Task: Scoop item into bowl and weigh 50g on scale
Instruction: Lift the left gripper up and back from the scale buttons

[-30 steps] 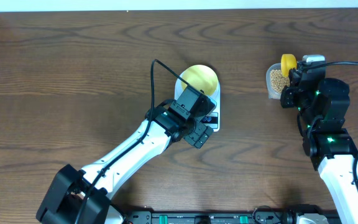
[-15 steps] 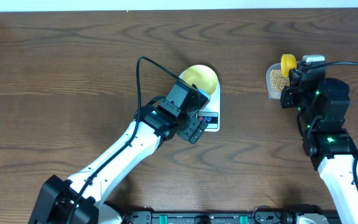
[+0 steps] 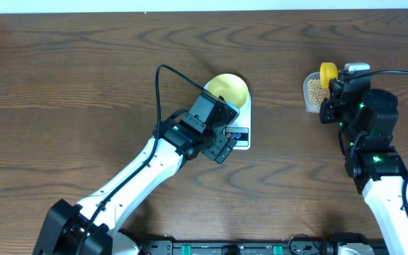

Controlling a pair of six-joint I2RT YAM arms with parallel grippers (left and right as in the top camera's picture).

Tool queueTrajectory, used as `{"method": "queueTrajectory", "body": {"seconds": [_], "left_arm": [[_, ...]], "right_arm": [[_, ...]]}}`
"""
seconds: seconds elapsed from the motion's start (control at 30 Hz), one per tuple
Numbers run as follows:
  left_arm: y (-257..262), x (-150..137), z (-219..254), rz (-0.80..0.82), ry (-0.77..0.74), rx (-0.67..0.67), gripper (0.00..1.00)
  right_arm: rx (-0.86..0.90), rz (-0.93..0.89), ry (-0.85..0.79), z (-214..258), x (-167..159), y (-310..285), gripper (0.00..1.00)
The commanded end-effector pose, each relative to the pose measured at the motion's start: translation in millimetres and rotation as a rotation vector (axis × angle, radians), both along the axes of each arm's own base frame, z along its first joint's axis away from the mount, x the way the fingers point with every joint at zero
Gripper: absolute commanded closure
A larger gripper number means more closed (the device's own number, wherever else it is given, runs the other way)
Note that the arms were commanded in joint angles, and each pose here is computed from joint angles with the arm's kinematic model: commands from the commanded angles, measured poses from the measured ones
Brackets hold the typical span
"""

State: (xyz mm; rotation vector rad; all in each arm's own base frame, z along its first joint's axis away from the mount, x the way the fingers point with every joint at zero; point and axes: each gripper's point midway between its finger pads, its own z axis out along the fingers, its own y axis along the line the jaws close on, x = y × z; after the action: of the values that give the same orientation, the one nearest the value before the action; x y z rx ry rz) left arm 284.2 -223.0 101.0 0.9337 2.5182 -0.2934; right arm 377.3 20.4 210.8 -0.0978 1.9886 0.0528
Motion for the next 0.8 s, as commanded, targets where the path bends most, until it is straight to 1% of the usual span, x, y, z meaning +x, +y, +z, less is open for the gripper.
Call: {"method": "queueTrajectory", "body": {"seconds": [0.0,0.2,0.33,0.4,0.5,0.57,0.77], "left_arm": [[2,-1,0,-0.003,-0.003,0.005,0.12],[2,-1,0,-0.006,-0.004,0.005,0.12],[1,1,2,-0.05,-0.03,0.014,0.12],[-3,5,5,-0.074,-0.053,-0.005,0.12],[-13,9,12,-0.093,-0.051,-0.095,0.12],[-13,14,16,-0.089,-0.052,-0.133,0.12],[8,28,16,-0.086,-0.082,-0.108,0.11]], "right_arm": [[0.011,-0.001,-0.026,11,4,0,0.99],[0.011,-0.001,-0.026,11,4,0,0.99],[0.001,0.003,-0.026,11,4,0,0.99],[-0.013,0.009,-0.028,11,4,0,0.99],[-0.03,0.014,-0.032,12,4,0,0.99],[-0.031,0.014,-0.033,12,4,0,0.99],[-0.031,0.014,-0.034,12,4,0,0.99]]}}
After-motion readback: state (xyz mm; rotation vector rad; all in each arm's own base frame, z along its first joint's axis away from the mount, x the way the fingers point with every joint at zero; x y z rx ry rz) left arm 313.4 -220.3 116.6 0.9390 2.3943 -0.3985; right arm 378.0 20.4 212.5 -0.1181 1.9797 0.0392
